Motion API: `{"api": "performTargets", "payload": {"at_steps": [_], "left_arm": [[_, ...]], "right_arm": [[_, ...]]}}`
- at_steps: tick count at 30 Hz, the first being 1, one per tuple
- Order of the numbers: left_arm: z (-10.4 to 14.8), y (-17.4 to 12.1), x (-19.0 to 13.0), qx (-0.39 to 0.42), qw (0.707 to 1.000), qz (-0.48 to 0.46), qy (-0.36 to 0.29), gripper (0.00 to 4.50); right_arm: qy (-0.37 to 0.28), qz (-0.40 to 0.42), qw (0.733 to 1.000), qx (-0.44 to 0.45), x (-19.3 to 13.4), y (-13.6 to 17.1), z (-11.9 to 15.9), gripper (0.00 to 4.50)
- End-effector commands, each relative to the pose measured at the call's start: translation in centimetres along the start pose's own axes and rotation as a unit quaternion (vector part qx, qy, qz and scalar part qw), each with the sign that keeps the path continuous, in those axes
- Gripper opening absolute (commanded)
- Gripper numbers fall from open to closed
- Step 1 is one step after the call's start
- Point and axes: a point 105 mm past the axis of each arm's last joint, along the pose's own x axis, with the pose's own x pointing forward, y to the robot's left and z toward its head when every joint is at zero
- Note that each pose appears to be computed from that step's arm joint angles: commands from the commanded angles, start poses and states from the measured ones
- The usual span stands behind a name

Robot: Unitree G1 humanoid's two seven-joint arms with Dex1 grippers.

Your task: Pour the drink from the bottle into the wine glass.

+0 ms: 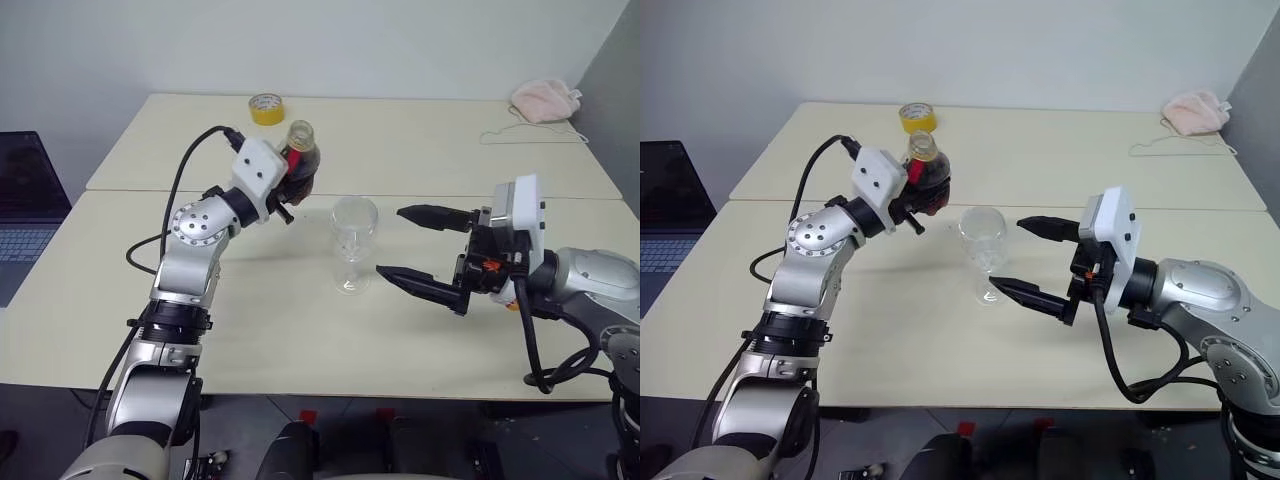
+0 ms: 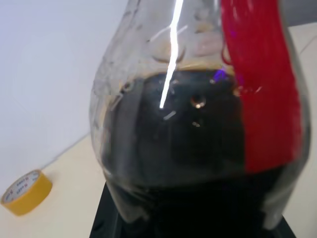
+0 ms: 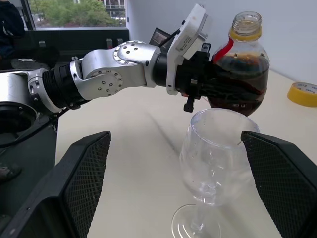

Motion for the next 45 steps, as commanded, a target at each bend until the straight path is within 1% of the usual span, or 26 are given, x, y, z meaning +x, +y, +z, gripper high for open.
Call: {"api": "performTargets", "payload": {"at_steps": [1,4,9,16,25,34,45], "left_arm": [[2.2,0.4,0.6,0.084,0.996,-0.012,-0.034,1.03],[2.4,-0.2,1.0,0.128,0.99,-0.031,-0.042,1.03],[2.7,-0.6,1.2,0.172,0.983,-0.044,-0.053,1.02],[3.3,0.0,1.0,0.285,0.955,-0.035,-0.072,1.02],[3.6,0.2,1.0,0.365,0.925,-0.04,-0.094,1.0],[3.6,0.4,1.2,0.399,0.911,-0.045,-0.096,1.0],[3.1,0.9,1.3,0.412,0.907,-0.043,-0.084,0.98]], "right_arm": [[-0.003,-0.008,1.0,-0.013,0.3,-0.1,0.5,4.5],[0.004,-0.016,1.0,-0.01,0.5,-0.4,0.2,4.5],[0.013,-0.026,1.0,-0.01,0.9,-0.8,0.0,4.5],[0.024,-0.051,0.998,-0.015,1.4,-1.8,-0.2,4.5],[0.034,-0.061,0.997,-0.015,1.5,-2.1,-0.7,4.5],[0.04,-0.046,0.998,-0.007,1.5,-1.5,-1.0,4.5],[0.042,-0.04,0.998,-0.004,1.5,-1.2,-1.2,4.5]]}}
